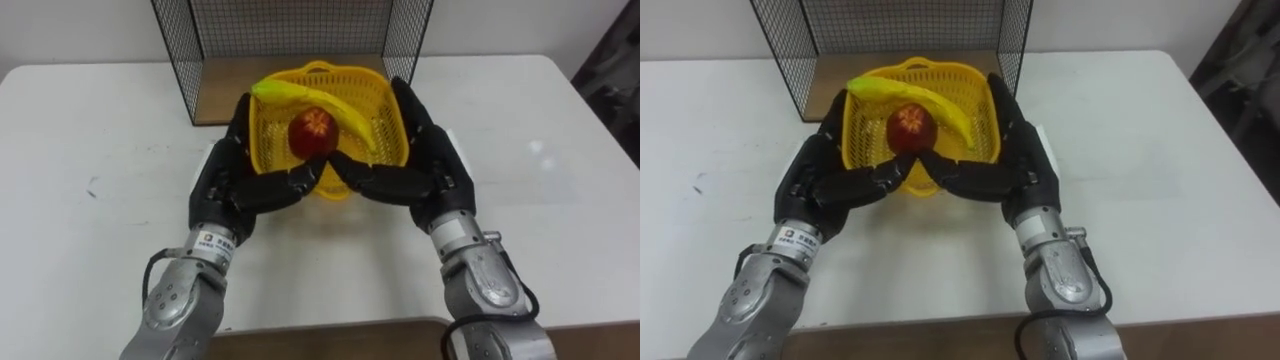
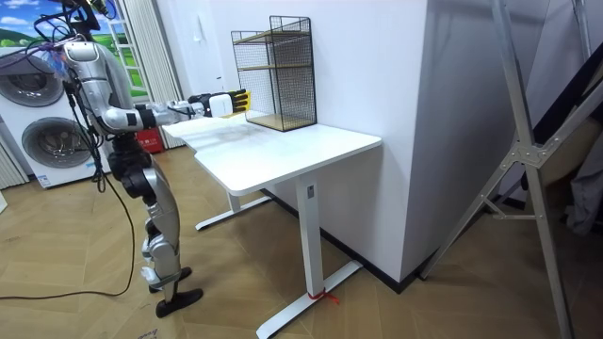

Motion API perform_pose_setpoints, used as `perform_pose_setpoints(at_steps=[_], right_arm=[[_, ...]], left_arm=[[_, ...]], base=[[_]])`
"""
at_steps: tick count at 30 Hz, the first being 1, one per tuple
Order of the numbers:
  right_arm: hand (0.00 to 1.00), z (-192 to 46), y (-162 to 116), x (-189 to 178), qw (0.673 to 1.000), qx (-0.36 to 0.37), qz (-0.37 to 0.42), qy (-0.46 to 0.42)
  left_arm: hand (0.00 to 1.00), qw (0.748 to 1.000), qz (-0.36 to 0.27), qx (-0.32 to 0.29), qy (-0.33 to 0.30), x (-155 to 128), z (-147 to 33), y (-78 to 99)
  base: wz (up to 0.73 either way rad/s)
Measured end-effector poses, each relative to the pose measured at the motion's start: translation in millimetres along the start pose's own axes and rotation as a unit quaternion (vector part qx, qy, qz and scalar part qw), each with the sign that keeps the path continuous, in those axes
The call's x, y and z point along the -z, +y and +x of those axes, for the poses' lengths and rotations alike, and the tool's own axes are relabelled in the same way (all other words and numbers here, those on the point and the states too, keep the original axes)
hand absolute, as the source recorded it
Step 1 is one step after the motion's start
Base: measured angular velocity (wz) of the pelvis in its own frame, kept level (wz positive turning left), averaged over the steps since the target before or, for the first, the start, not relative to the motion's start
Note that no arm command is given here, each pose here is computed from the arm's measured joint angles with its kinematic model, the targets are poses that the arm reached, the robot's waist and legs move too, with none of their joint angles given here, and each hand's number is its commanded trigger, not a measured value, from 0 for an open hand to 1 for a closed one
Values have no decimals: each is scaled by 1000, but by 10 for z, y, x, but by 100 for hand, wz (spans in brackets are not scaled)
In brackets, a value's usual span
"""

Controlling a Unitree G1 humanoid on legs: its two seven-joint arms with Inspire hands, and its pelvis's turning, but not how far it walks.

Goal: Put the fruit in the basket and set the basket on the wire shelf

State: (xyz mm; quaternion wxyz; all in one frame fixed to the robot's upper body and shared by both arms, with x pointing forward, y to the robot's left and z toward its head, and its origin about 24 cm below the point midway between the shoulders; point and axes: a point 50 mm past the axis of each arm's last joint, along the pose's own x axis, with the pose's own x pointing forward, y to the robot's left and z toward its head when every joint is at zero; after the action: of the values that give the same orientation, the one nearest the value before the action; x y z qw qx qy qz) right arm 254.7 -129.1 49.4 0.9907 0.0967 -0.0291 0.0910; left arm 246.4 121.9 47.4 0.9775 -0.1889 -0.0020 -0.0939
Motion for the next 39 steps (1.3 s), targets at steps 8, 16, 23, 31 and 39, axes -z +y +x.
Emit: perform_pose_setpoints(at_steps=[8,16,23,31,39], right_arm=[[0,6,-1,-7,1000,0,2,-2],[0,7,24,-5,1000,-10,7,-2],[0,-5,41,14,1000,-27,11,3],[0,-18,23,57,999,-26,20,14],[0,-24,12,52,999,-28,14,14]], left_arm=[[0,1000,-1,0,-1,-6,5,-1],[0,1000,0,-8,-7,-26,4,35],[0,1000,-2,-19,-13,-55,1,92],[0,1000,0,-18,-20,-69,4,87],[0,1000,3,-15,-20,-71,8,79]], base=[[0],[-5],[-16],[-13],[5]])
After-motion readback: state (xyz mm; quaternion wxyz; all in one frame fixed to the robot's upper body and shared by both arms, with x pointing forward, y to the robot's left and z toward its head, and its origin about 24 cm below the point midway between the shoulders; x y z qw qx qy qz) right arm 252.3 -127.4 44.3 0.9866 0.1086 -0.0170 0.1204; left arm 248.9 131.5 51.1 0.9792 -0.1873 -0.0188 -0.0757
